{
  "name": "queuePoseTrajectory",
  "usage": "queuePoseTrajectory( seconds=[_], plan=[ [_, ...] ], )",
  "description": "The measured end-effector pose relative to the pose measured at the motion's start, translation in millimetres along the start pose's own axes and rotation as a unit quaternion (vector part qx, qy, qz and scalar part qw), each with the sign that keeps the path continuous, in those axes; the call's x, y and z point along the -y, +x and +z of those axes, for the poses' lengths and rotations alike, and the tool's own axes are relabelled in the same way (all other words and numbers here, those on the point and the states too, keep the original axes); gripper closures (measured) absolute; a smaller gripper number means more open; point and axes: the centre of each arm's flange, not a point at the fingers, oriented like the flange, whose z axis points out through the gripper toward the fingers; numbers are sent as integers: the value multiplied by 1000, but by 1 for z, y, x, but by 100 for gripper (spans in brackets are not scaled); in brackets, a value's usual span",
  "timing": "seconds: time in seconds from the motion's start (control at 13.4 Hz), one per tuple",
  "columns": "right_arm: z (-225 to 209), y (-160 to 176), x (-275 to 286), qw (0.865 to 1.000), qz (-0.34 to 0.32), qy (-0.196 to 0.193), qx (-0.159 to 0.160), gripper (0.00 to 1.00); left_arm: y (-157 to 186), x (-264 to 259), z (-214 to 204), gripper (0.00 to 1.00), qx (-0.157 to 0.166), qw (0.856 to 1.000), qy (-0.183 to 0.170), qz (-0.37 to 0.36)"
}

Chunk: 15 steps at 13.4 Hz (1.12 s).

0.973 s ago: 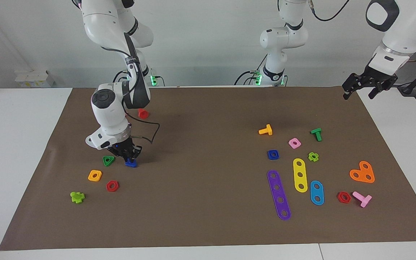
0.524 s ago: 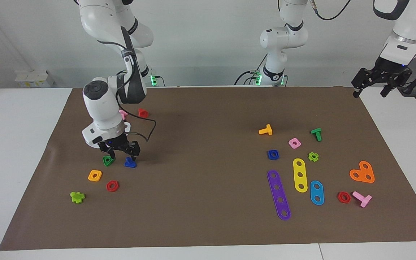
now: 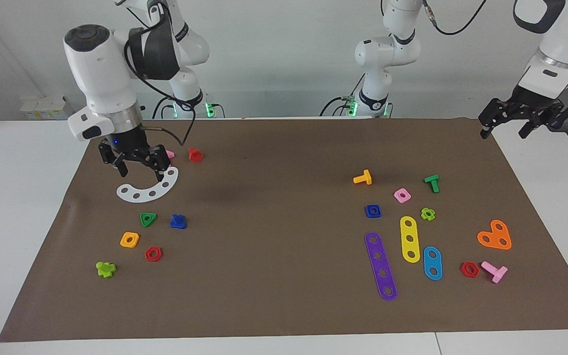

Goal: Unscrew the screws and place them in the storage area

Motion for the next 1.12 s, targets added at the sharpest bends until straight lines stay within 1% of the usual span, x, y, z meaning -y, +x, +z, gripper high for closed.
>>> queuePoseTrajectory(
  seconds=[0.15,0.45,0.67,1.12],
  plan=[
    [-27,-1,-2,1000,2,2,9,0,0,-3,5,1,13,1000,-3,3],
    [-55,-1,-17,999,-29,6,25,0,1,-10,8,1,18,1000,-4,9],
    [-55,-6,-23,998,-31,5,50,0,1,-14,9,1,22,1000,-5,12],
    [-52,-9,-23,997,-32,3,63,0,1,-18,10,0,25,1000,-5,16]
  ],
)
